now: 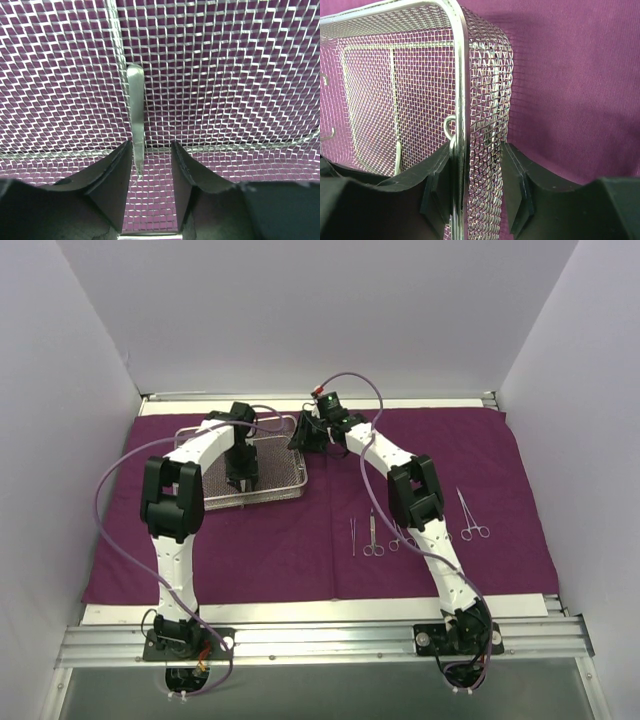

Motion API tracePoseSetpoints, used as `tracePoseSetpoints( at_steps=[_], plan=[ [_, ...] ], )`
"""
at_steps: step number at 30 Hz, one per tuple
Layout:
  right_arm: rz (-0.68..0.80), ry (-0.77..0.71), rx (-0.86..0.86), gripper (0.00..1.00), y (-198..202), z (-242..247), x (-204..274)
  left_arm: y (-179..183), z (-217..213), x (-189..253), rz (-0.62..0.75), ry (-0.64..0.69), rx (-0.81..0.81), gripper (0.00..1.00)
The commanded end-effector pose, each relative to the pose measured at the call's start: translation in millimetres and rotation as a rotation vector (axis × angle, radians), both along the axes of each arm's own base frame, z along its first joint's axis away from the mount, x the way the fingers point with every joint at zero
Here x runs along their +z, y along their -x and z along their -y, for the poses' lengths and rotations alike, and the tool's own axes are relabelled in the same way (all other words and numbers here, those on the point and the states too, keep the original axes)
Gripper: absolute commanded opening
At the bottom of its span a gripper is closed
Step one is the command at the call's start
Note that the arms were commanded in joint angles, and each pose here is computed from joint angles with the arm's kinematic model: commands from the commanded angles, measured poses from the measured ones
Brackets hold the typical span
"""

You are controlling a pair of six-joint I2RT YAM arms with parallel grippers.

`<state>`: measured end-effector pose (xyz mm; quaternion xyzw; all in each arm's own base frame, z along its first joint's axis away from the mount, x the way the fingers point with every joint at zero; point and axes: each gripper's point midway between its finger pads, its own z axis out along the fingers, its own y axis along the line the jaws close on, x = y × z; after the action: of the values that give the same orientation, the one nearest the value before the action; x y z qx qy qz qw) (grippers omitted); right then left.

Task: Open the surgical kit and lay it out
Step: Pick up the medical item from the container.

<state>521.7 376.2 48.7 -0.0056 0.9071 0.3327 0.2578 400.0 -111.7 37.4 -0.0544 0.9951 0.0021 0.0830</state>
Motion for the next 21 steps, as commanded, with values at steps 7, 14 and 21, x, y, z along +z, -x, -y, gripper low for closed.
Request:
tracePoseSetpoints(
  at_steps=[7, 14, 21],
  plan=[
    [0.028, -0.015, -0.003, 0.32, 1.8, 5.9, 34.6, -12.9, -5.3, -3.0, 0.055, 0.02, 0.034, 0.42],
    [0.02, -0.015, 0.0, 0.29, 2.5, 3.5, 28.6, -10.5, -13.4, -13.2, 0.038, 0.018, 0.036, 0.37],
    [0.021, -0.015, 0.009, 0.23, 3.4, -0.6, 27.1, -20.9, -11.3, -14.6, 0.043, 0.045, 0.025, 0.1]
  ],
)
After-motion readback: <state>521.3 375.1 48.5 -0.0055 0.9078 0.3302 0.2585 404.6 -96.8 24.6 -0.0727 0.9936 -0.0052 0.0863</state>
